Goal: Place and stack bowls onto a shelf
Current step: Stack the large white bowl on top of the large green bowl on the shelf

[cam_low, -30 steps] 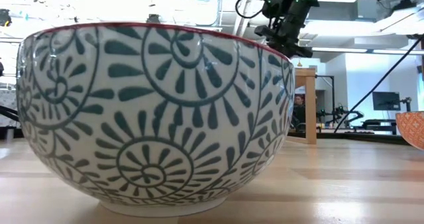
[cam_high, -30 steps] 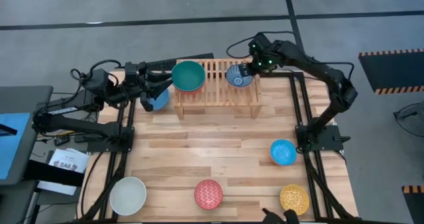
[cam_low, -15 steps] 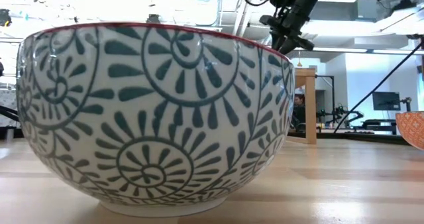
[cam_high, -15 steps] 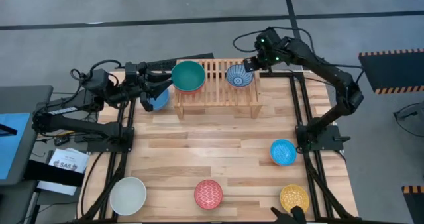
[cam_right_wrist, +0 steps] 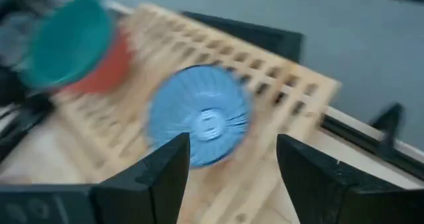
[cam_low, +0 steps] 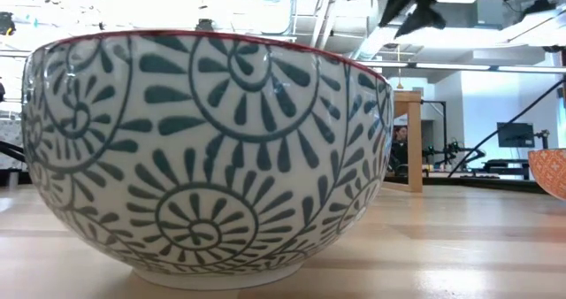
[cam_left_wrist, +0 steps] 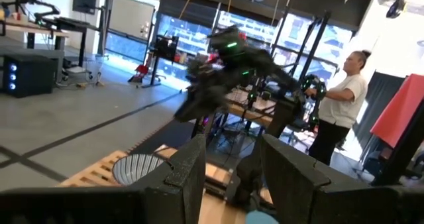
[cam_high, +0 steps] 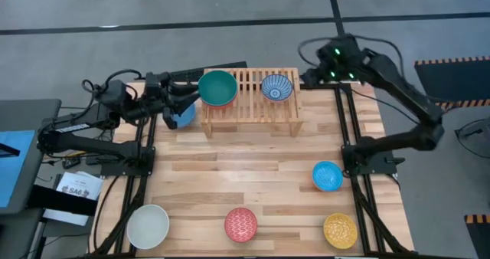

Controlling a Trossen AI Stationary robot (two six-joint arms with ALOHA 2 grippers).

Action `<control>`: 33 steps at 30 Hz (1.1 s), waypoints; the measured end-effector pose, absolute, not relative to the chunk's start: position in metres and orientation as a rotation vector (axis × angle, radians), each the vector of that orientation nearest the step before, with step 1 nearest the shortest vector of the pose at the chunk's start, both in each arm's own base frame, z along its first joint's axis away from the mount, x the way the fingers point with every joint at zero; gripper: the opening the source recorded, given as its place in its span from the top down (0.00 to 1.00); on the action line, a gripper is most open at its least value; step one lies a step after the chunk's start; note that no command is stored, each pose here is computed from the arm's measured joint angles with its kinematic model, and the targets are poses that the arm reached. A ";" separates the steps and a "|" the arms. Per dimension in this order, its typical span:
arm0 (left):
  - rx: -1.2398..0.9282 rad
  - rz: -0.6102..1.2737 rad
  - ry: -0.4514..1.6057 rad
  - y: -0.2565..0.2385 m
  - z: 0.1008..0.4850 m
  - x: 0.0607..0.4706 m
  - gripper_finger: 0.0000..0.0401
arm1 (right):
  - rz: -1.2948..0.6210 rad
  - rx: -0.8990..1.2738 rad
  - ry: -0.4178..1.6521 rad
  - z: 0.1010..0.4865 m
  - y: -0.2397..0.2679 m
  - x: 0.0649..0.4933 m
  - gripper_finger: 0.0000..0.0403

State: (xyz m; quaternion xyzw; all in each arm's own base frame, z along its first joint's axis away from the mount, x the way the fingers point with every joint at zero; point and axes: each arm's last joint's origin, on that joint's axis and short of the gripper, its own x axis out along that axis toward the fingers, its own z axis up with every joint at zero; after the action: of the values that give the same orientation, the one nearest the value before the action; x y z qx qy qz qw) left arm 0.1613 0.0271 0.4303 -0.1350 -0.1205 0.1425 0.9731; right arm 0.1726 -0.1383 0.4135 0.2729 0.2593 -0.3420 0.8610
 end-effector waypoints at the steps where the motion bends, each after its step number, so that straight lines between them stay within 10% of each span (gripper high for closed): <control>1: -0.272 0.289 -0.234 0.027 0.429 0.161 0.68 | -0.686 0.554 0.522 0.415 -0.128 0.170 0.37; 12: -0.246 0.299 -0.172 0.027 0.424 0.162 0.68 | -0.225 0.384 0.076 0.430 -0.037 0.166 0.37; 33: -0.271 0.219 -0.108 0.025 0.418 0.164 0.68 | -0.179 0.330 0.062 0.429 -0.031 0.186 0.37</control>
State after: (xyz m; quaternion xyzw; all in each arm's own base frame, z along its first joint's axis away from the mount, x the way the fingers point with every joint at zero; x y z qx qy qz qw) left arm 0.1636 0.0249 0.4185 -0.1348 -0.0536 0.1091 0.9834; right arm 0.1856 -0.0307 0.4293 0.1638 0.0307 -0.0892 0.9820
